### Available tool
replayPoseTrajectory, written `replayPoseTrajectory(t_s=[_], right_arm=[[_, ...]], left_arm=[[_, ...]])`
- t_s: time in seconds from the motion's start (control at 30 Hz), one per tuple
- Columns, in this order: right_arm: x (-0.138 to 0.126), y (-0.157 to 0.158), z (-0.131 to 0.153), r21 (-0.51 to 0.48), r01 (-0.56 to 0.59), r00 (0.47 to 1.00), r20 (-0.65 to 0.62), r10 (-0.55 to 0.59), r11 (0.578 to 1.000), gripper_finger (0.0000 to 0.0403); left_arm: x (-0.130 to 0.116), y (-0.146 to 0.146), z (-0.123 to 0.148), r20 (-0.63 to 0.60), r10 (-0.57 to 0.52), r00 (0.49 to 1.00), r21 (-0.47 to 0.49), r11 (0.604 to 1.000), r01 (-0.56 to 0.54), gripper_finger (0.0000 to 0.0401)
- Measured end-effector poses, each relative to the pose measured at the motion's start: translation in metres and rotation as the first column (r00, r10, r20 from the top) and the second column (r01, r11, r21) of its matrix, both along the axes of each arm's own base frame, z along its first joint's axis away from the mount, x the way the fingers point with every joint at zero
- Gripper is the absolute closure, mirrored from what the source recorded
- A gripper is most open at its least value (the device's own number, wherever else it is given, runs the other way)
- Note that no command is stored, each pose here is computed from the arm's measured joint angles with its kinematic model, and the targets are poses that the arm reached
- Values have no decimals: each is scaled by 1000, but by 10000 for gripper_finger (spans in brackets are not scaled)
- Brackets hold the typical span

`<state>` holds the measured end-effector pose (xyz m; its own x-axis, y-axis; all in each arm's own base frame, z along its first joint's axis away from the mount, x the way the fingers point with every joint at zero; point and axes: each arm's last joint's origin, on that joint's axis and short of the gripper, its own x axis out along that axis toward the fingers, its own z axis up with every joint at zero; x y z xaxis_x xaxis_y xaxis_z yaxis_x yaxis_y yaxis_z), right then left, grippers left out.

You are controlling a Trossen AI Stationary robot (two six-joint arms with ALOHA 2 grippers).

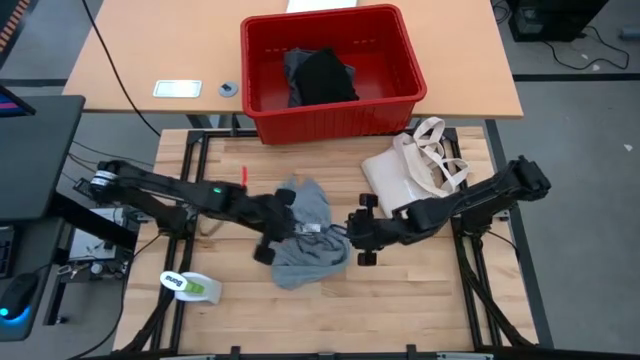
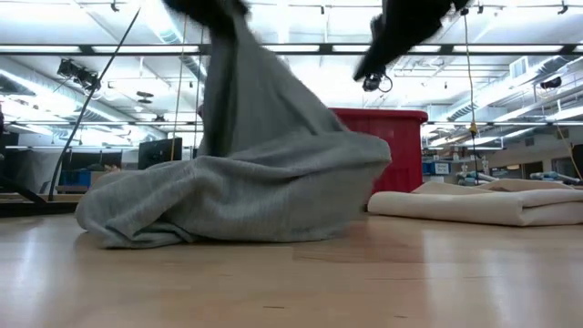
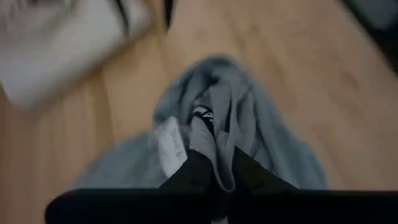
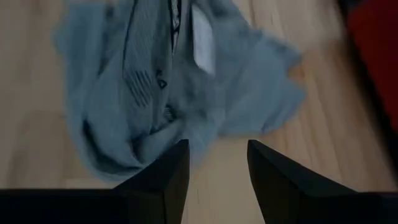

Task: Fold Laundry from Bin
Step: Fold the gray shirt

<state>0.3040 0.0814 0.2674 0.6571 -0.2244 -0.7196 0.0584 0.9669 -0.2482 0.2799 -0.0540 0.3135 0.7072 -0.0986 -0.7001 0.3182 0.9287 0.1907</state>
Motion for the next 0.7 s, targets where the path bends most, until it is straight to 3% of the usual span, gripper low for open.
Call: replayPoseTrajectory(t_s=[0.1,0.2,0.43,0.57,0.7], right_arm=[[5,-7,9,3,-63,996,65,62,998,231],[14,-14,12,6,-124,986,111,123,992,221],[29,-29,19,-28,-216,951,222,217,976,151],[35,-34,26,39,-319,903,317,291,947,100],[41,-34,26,69,-384,869,366,334,921,68]], left_arm=[[-10,-5,43,84,-116,990,83,991,109,382],[-18,-5,73,136,-141,981,101,987,128,382],[-31,-2,108,165,-151,975,132,983,129,382],[-34,-1,124,219,-110,969,261,964,51,382],[-35,0,142,334,-46,941,441,890,-113,382]])
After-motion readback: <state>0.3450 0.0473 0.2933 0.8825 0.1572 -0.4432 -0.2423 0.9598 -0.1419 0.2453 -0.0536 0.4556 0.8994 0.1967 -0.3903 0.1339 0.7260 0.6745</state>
